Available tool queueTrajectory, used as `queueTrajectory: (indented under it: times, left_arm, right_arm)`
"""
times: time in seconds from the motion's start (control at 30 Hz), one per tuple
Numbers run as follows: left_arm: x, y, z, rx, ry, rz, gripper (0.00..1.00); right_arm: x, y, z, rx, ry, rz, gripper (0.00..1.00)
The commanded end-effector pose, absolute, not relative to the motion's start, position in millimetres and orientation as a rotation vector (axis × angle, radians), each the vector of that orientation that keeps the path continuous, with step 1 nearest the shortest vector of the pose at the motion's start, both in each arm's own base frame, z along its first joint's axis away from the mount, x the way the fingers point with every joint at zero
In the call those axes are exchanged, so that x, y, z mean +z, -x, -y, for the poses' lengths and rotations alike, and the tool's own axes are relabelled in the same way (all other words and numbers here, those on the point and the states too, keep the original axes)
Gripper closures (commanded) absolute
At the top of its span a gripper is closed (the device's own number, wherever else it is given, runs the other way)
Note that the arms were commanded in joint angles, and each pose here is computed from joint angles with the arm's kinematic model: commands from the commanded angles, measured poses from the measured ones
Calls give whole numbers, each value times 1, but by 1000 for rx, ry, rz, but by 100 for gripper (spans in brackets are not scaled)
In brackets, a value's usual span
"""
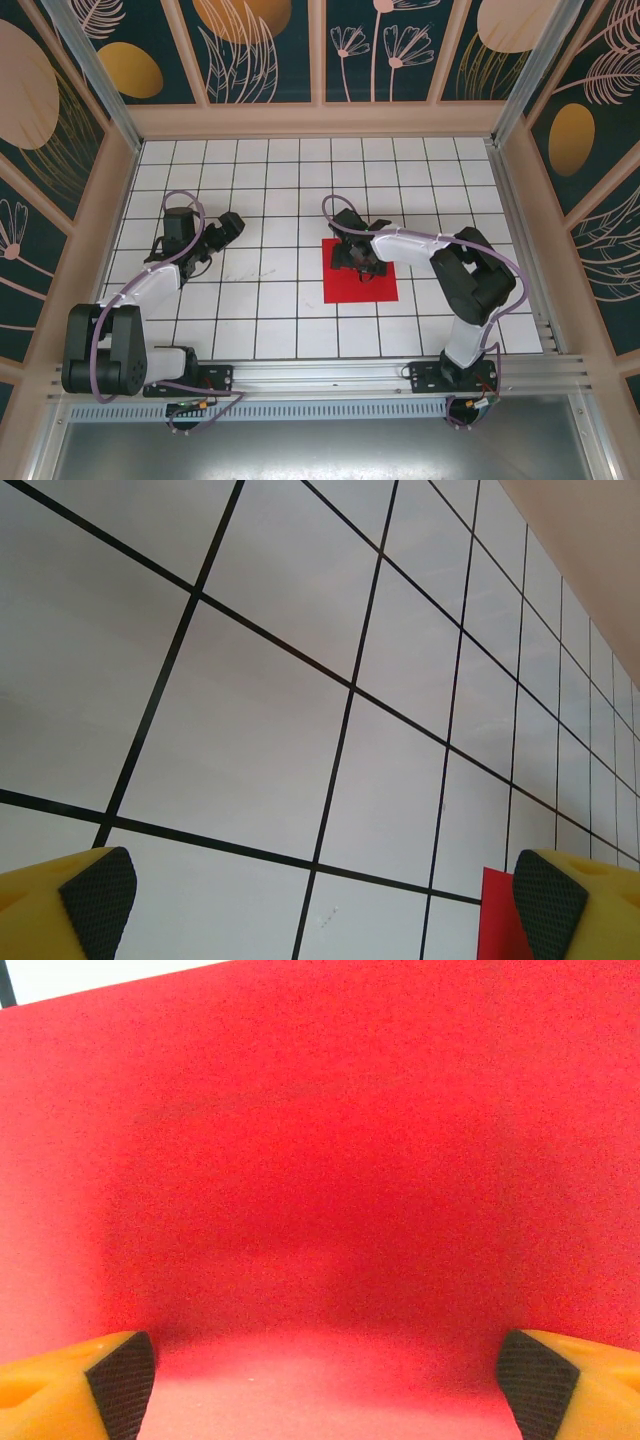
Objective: Fold a paper plane with a square sheet of paper (pick it up from the middle)
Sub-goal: First fold in half a square sheet of paper at the center of the table.
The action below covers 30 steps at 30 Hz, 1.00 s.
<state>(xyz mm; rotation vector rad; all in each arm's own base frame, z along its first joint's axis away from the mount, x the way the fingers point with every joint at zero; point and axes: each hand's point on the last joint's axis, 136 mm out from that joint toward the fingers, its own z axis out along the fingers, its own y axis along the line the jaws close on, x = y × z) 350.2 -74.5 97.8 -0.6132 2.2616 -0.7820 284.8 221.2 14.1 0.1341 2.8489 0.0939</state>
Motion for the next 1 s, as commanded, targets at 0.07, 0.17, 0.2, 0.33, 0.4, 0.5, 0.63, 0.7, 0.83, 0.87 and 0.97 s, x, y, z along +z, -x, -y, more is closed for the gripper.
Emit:
queueTrajectory:
  times: [0.07, 0.17, 0.2, 0.33, 0.4, 0.5, 0.63, 0.7, 0.83, 0.87, 0.97]
  left_arm:
    - [93, -349, 80, -804, 616, -2268, 2]
    - [91, -349, 83, -810, 617, -2274, 1]
    - [91, -349, 84, -811, 616, -2275, 1]
    - [89, -347, 88, -814, 610, -2284, 1]
    - [88, -345, 89, -814, 608, -2290, 1]
    - [85, -341, 93, -821, 608, -2301, 2]
    - [81, -334, 100, -840, 604, -2320, 1]
    - [80, -330, 105, -859, 597, -2324, 2]
    - [81, -323, 114, -907, 601, -2322, 2]
    - [82, -322, 116, -928, 606, -2317, 2]
    - [87, -321, 120, -977, 610, -2300, 1]
  right_arm:
    - [-22, -266, -199, -59, -135, -2925, 14]
    - [-25, -266, -196, -71, -142, -2920, 17]
    - [-27, -265, -195, -79, -144, -2921, 18]
    - [-30, -264, -191, -105, -154, -2914, 24]
    - [-31, -263, -188, -114, -159, -2911, 27]
    - [-31, -263, -186, -100, -167, -2907, 33]
    - [-18, -270, -193, -31, -172, -2876, 38]
    - [-5, -276, -203, 42, -163, -2850, 42]
    - [25, -290, -235, 308, -142, -2773, 57]
    - [33, -292, -245, 397, -130, -2751, 61]
    - [62, -298, -280, 711, -91, -2670, 72]
